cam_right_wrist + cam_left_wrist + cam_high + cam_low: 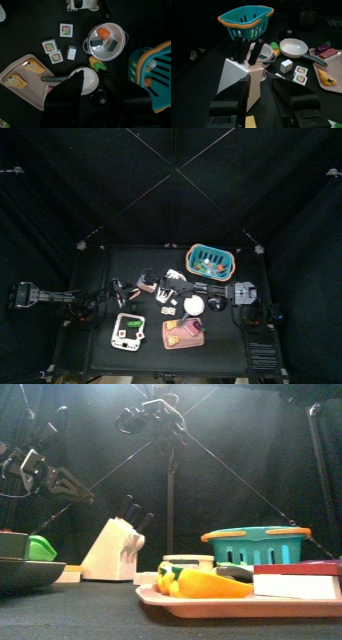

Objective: Grab squash half

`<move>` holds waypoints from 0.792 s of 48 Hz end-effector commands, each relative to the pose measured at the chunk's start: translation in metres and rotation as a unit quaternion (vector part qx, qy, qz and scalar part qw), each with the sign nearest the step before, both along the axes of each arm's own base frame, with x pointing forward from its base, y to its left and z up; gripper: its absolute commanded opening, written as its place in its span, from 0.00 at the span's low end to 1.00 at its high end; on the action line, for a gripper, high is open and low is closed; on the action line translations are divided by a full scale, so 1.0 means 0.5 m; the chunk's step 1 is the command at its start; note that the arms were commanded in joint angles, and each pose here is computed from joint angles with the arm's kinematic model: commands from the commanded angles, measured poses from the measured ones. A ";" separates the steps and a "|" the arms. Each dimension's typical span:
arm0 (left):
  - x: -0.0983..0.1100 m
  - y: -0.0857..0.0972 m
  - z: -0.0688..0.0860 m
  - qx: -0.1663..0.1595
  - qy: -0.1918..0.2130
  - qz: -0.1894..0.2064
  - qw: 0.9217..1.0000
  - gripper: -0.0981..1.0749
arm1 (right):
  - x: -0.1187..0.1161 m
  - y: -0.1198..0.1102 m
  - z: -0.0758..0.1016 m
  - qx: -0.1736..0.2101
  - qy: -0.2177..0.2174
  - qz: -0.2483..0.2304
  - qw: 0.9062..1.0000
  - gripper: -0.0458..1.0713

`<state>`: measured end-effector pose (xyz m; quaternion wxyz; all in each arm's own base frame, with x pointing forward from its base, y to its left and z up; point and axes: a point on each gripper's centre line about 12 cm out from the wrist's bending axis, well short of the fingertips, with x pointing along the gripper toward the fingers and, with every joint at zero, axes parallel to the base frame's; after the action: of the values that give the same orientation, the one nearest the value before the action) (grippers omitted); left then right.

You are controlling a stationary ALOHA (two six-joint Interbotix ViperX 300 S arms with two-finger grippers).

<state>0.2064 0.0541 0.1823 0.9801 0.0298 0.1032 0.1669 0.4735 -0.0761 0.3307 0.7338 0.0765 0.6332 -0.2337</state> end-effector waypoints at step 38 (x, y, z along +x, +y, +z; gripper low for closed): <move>0.020 -0.081 0.019 0.032 -0.004 -0.115 0.993 0.71 | -0.139 0.144 -0.090 0.056 -0.222 0.034 0.973 0.67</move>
<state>0.2114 0.0202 0.1843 0.9898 0.0691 0.1016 0.0716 0.4098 -0.0102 0.2765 0.8334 0.1438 0.5059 -0.1697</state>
